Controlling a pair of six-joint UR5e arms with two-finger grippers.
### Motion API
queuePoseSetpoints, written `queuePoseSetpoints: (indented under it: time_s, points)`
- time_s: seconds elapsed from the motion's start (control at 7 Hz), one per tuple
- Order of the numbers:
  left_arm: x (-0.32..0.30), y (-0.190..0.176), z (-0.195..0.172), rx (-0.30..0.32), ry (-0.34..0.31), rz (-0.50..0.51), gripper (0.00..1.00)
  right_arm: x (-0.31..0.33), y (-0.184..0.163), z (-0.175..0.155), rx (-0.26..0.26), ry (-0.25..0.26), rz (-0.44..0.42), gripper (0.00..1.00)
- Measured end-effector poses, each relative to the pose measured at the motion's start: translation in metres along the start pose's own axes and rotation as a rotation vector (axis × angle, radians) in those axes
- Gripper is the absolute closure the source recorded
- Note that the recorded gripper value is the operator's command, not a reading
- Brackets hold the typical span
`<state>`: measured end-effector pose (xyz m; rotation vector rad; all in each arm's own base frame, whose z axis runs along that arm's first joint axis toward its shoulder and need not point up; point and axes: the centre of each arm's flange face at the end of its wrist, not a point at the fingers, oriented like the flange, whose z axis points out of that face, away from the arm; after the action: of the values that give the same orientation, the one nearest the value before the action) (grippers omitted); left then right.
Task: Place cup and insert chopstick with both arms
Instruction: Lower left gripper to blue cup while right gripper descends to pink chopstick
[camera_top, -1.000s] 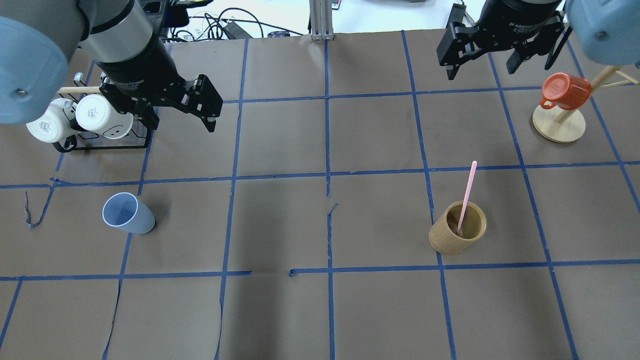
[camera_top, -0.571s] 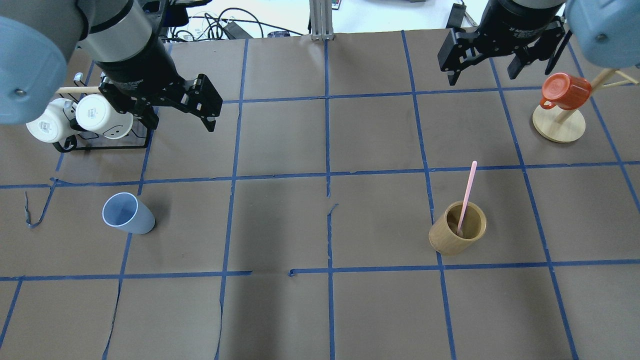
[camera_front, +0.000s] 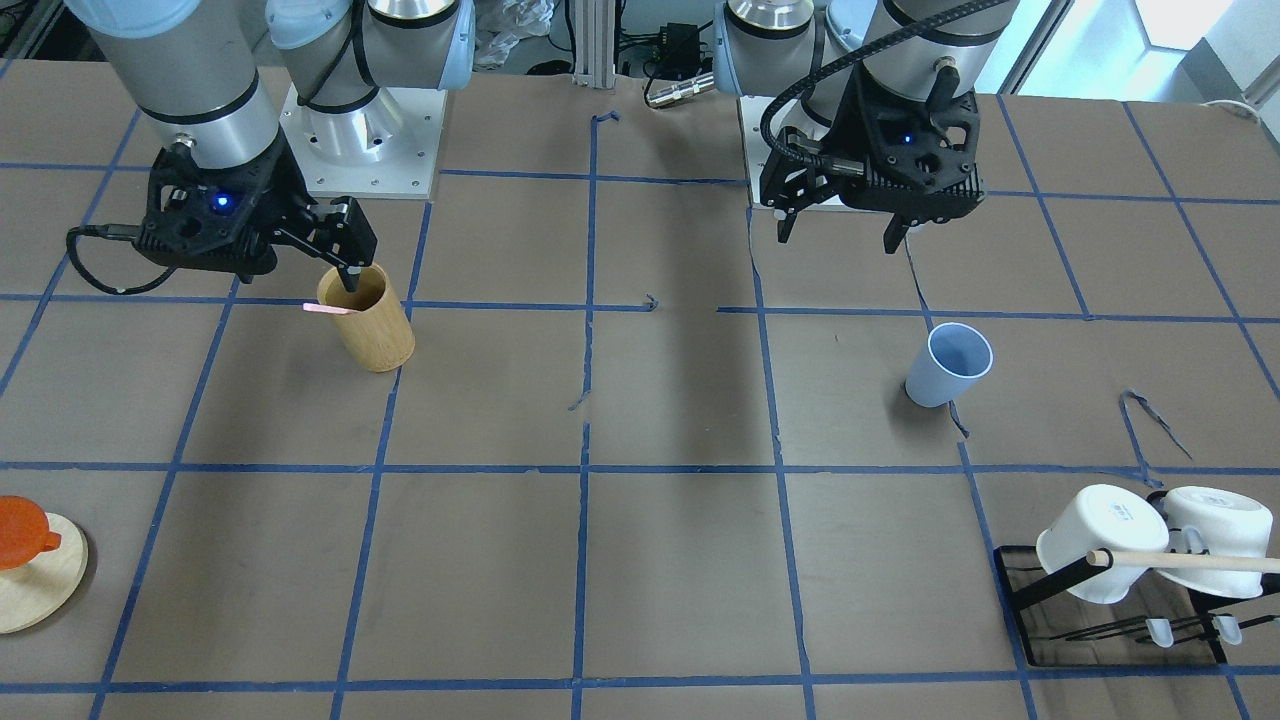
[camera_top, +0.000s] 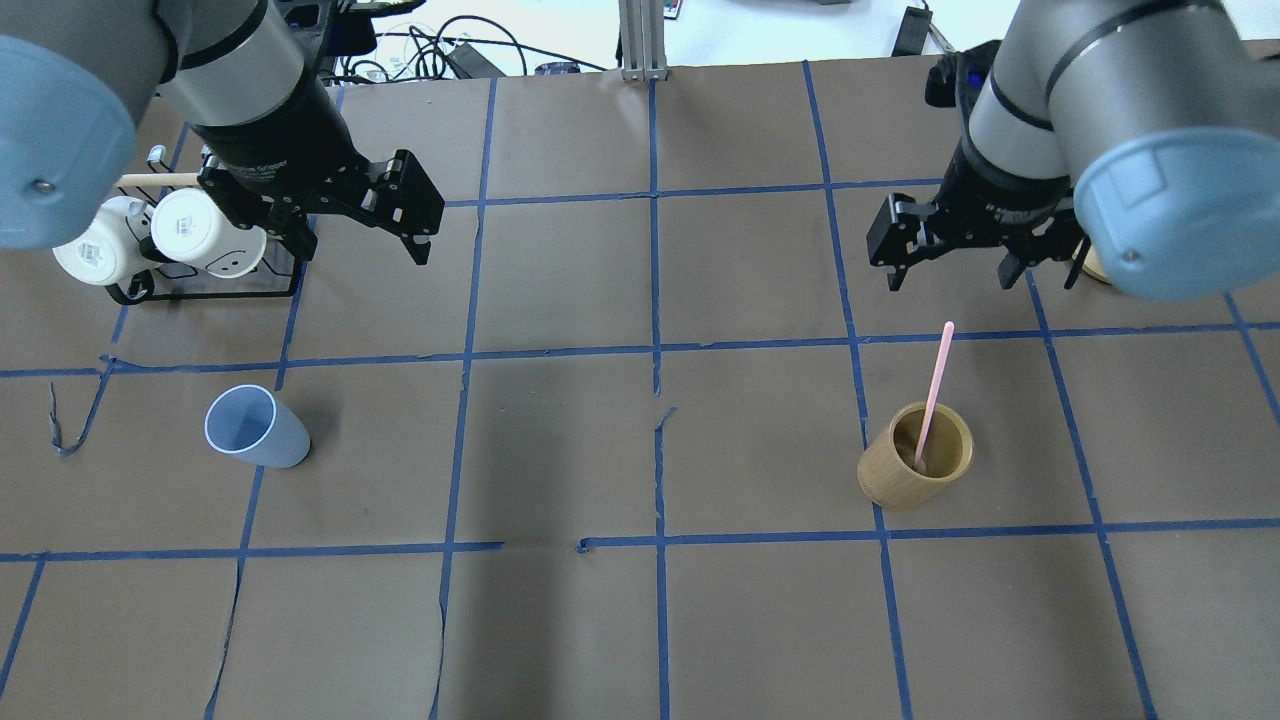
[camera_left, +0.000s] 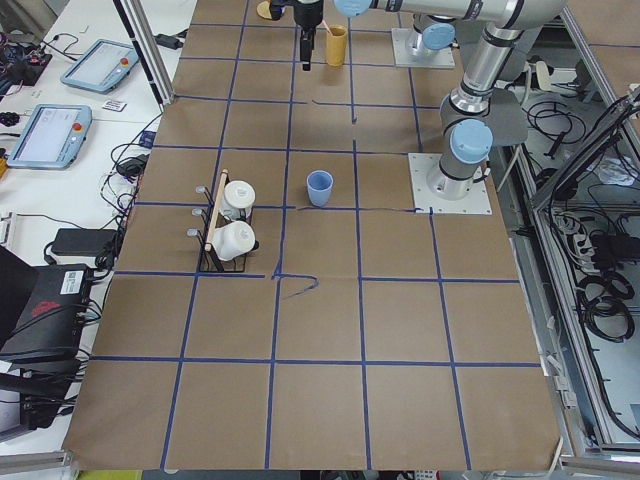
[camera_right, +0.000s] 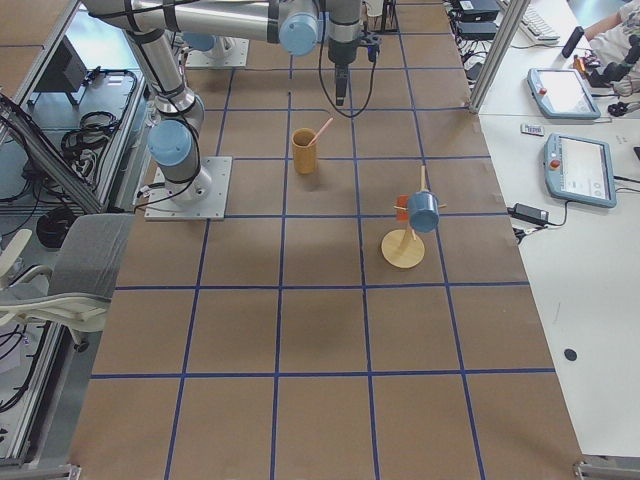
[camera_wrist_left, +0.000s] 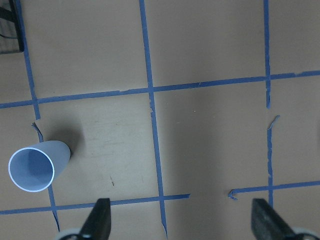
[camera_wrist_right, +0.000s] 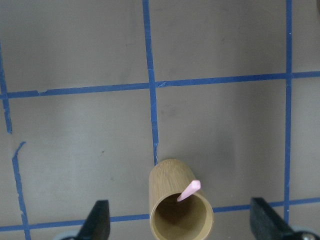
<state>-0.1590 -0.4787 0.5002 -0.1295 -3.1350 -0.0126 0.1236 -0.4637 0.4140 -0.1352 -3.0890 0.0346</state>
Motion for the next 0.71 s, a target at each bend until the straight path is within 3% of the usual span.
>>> queuePoseSetpoints:
  time_s: [0.29,0.43,0.57,0.71]
  points:
    - [-0.035,-0.002,0.036,-0.058,0.0,-0.056,0.0,0.001,0.027,0.056,0.057,-0.002,0.08,0.05]
    - [-0.062,0.001,0.062,-0.102,0.004,-0.089,0.0,0.001,0.035,0.071,0.062,0.003,0.092,0.22]
    - [-0.087,0.007,0.091,-0.139,0.011,-0.094,0.06,0.002,0.038,0.077,0.064,0.008,0.098,0.26]
    - [-0.117,0.016,0.123,-0.167,0.021,-0.09,0.06,0.004,0.038,0.078,0.07,0.011,0.103,0.31]
